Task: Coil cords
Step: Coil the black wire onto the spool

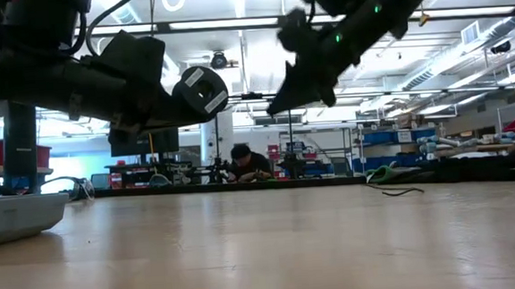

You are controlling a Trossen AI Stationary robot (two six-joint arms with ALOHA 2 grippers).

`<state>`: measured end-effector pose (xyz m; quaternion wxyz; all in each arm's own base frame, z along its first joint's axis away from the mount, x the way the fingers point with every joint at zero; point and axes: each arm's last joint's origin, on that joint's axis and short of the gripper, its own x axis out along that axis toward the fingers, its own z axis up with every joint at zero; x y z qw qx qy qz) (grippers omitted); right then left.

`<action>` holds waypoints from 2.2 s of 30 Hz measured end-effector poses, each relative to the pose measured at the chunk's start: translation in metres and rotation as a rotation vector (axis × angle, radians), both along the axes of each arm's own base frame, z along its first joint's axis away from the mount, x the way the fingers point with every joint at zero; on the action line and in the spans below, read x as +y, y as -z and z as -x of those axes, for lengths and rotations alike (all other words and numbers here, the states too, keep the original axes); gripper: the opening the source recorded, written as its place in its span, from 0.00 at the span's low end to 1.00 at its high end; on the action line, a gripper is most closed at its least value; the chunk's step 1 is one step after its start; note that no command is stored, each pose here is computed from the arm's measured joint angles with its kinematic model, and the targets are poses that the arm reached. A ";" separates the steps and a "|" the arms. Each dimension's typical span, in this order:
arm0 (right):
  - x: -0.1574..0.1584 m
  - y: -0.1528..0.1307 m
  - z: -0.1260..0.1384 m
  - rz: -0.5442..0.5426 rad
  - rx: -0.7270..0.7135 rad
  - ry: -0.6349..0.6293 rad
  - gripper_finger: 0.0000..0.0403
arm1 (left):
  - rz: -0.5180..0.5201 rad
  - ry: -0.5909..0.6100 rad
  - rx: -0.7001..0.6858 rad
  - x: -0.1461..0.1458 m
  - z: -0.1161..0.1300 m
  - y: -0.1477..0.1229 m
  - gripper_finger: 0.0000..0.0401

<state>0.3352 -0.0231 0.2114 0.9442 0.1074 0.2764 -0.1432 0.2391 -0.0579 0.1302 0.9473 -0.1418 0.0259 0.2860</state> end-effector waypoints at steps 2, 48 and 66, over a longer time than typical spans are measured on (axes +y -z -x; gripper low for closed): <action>0.000 -0.013 0.000 0.007 -0.027 -0.005 0.00 | -0.002 -0.009 0.009 0.000 0.000 0.001 0.00; 0.060 0.020 -0.025 0.071 -0.290 -0.250 0.09 | -0.033 -0.213 0.091 -0.007 -0.031 -0.016 0.00; 0.053 0.061 0.028 0.083 -0.466 -0.129 0.12 | -0.012 -0.212 0.042 -0.007 -0.033 -0.020 0.00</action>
